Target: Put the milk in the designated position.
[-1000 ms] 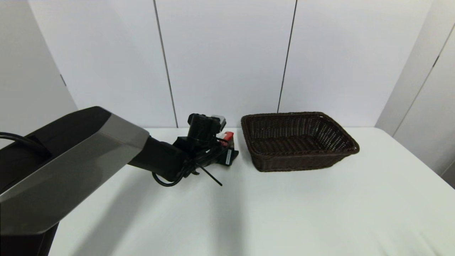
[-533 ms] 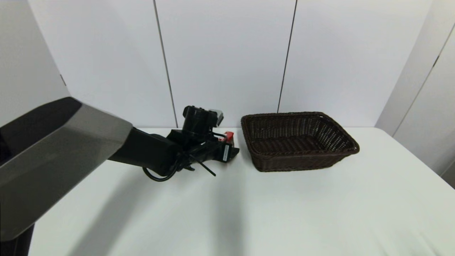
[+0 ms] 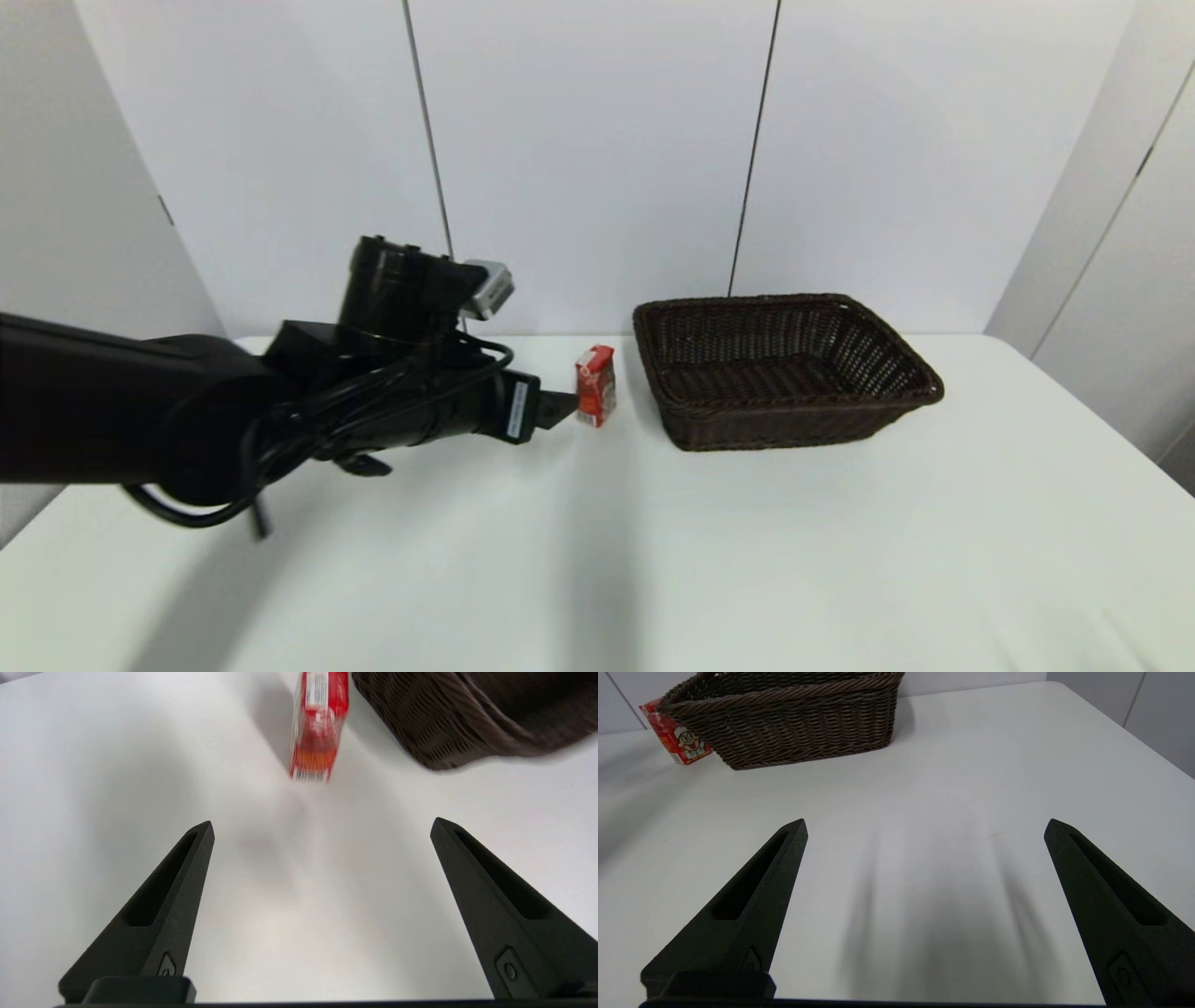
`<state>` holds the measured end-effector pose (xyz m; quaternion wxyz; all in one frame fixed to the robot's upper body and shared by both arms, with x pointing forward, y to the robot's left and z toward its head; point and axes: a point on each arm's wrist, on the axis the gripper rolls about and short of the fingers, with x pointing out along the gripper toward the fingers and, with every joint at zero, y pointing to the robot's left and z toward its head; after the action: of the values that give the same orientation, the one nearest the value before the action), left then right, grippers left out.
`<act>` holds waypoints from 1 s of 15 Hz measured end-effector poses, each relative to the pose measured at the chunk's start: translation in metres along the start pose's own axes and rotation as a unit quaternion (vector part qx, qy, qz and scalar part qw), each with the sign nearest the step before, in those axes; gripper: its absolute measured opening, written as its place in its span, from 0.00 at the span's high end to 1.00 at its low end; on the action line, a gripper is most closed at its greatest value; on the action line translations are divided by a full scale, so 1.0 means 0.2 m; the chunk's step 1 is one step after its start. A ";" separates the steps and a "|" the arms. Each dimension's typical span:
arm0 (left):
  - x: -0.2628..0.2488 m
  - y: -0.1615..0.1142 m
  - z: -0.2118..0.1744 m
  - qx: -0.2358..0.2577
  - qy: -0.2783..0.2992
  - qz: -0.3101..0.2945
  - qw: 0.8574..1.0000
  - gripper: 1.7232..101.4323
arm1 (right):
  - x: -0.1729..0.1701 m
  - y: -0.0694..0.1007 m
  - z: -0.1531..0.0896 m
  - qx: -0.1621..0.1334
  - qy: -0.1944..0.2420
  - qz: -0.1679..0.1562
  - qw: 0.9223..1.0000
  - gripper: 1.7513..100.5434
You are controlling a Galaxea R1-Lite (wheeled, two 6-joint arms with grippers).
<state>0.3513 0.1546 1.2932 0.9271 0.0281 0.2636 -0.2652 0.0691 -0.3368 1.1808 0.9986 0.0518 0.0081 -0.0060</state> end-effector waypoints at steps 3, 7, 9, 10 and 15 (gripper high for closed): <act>-0.32 0.02 -0.08 -0.002 -0.026 0.001 1.000 0.06 | 0.00 0.00 0.00 0.000 0.000 0.000 1.000 0.00; -0.68 0.07 -0.27 -0.002 -0.073 0.010 0.997 0.05 | 0.00 0.00 0.00 0.000 0.000 0.000 1.000 0.00; -0.81 0.13 -0.36 0.002 -0.097 0.042 0.994 0.05 | 0.00 0.00 0.00 0.000 0.000 0.000 1.000 0.00; -0.87 0.17 -0.42 0.007 -0.109 0.071 0.991 0.05 | 0.00 0.00 0.00 0.000 0.000 0.000 1.000 0.00; -1.05 0.21 -0.77 0.021 -0.150 0.172 0.973 0.04 | 0.00 0.00 0.00 0.000 0.000 0.000 1.000 0.00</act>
<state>0.1483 0.3209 1.2637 0.9869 0.0527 0.1071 -0.1084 0.0691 -0.3368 1.1808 0.9986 0.0520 0.0081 -0.0062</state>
